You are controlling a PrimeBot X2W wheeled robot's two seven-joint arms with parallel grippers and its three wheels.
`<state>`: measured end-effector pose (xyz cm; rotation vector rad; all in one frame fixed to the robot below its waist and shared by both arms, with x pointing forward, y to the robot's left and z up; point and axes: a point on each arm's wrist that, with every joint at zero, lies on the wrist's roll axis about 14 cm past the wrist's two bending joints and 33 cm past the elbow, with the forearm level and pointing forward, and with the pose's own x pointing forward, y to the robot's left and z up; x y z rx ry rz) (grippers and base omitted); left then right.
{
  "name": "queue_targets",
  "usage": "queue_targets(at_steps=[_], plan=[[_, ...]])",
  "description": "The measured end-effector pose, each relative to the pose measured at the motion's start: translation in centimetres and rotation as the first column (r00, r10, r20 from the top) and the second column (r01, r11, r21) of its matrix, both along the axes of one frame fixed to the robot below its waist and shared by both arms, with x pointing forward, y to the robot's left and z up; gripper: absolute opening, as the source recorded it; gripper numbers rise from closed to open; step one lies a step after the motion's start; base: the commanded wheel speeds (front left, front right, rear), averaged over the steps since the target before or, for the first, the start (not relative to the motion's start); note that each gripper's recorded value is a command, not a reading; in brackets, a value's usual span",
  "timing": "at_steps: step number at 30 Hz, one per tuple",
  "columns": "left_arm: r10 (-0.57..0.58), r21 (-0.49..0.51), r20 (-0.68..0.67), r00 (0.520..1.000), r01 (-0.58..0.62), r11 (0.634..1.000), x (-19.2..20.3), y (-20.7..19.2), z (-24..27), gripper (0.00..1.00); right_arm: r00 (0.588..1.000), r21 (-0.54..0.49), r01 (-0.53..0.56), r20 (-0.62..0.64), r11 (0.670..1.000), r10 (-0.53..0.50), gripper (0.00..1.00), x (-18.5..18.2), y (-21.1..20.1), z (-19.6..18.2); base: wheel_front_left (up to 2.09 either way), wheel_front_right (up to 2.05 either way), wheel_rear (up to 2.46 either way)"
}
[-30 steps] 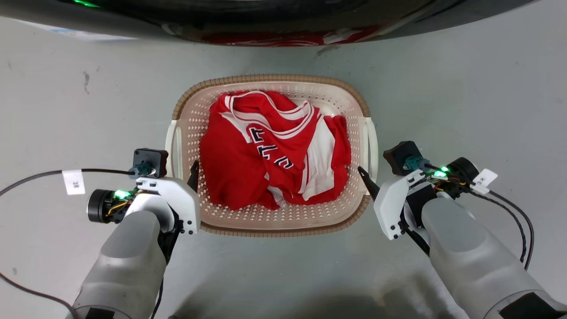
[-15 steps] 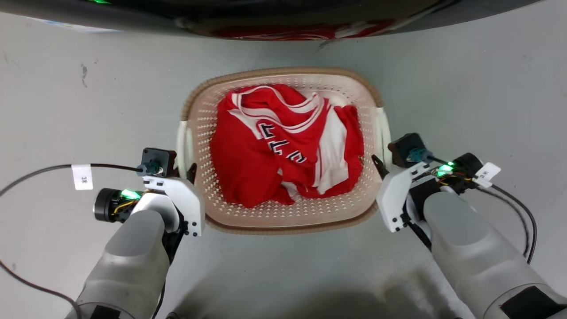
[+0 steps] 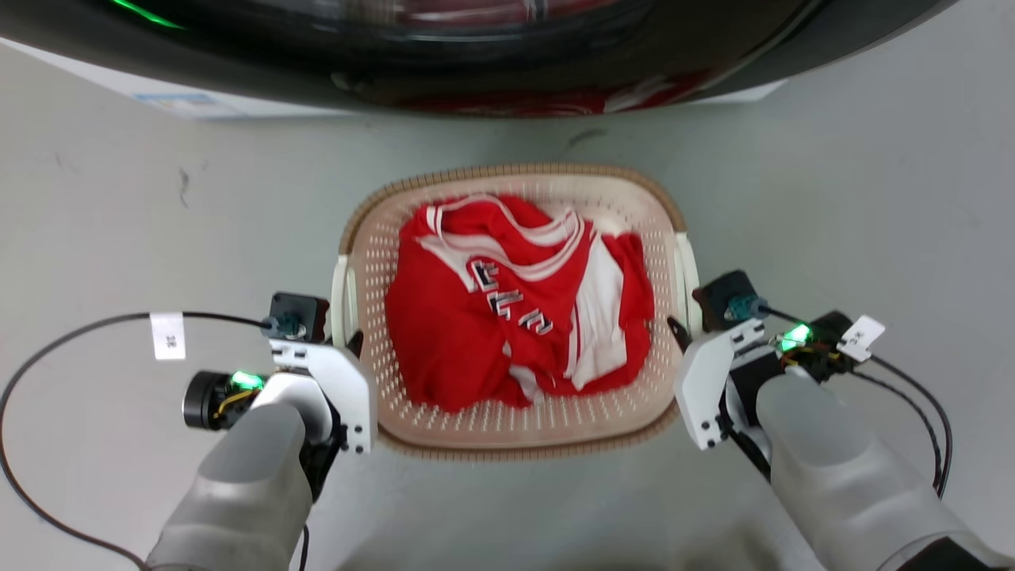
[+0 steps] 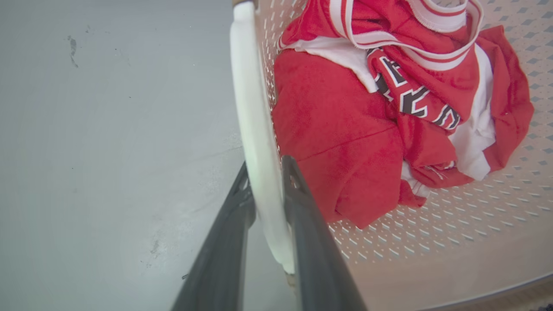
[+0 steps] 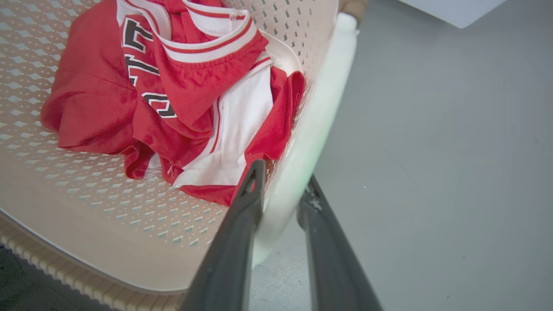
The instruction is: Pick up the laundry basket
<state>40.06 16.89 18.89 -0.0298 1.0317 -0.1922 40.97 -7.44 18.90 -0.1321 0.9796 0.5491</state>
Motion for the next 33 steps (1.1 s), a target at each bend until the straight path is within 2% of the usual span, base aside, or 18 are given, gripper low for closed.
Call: queue_targets(at_steps=[14,33], plan=[[-0.011,-0.02,-0.006,1.0,0.011,1.0,-2.3,-0.3,4.8,0.0,1.0,-0.015,0.013,-0.011,1.0,-0.014,0.0,-2.8,-0.2,4.8,0.0,0.0,0.0],[-0.053,-0.057,0.061,0.997,0.057,0.997,-3.6,-2.1,11.1,0.0,0.999,-0.071,0.05,0.009,0.996,-0.049,0.0,-5.8,-1.9,10.3,0.0,0.0,0.0]])
